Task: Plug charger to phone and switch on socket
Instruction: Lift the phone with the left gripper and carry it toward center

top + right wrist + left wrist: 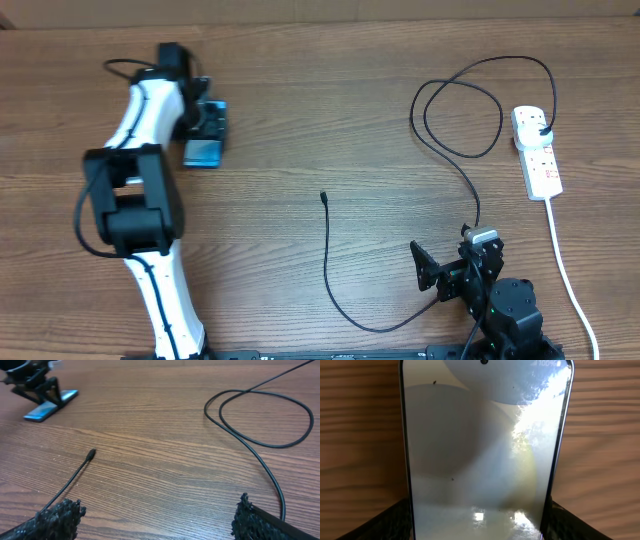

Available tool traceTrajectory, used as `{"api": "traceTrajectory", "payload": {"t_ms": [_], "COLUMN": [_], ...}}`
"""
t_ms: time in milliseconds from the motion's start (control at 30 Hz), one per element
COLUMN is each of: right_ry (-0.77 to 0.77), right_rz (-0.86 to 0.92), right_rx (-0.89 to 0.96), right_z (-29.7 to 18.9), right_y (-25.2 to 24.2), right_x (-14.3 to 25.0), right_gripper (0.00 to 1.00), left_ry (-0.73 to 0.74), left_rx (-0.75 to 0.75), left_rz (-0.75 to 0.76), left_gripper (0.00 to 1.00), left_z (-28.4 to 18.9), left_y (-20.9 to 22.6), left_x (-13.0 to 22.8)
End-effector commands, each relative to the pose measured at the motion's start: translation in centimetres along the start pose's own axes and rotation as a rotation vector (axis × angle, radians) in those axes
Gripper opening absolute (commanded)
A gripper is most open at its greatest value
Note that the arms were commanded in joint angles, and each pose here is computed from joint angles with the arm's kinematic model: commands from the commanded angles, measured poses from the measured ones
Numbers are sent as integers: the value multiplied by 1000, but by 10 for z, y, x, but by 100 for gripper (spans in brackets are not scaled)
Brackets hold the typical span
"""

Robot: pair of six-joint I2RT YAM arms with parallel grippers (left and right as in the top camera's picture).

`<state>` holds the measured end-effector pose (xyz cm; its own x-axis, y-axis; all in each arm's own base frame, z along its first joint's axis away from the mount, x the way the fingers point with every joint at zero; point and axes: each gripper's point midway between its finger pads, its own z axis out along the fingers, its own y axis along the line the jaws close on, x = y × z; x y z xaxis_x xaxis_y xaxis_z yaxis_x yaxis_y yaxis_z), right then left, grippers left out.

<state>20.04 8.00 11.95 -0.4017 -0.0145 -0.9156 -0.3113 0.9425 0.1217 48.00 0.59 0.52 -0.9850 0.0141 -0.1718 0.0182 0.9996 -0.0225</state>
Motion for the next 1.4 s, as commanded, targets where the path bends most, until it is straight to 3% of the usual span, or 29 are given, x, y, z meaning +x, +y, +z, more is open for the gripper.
{"api": "traceTrajectory", "payload": {"t_ms": [0,167,467,833,1367], "right_ry": [26,27,27,26,27], "right_rz": [-9,-9,-9,-9,-9], "right_rx": [-6,-6,-6,-6,-6], "right_z": [2,2,2,2,2], "right_y": [1,1,1,1,1], "right_x": [9,9,9,9,9], "right_gripper": [100,100,100,100,100], "left_ry": [74,95,117,77,82], "left_rx": [90,103,109,10,8], "left_rz": [-10,25,33,-146,-150], "left_gripper": [66,64,65,64,62], "left_z": [24,23,20,20,16], "left_y": [-68,-135,-212,-231,-230], "left_x": [16,31,59,68,67]}}
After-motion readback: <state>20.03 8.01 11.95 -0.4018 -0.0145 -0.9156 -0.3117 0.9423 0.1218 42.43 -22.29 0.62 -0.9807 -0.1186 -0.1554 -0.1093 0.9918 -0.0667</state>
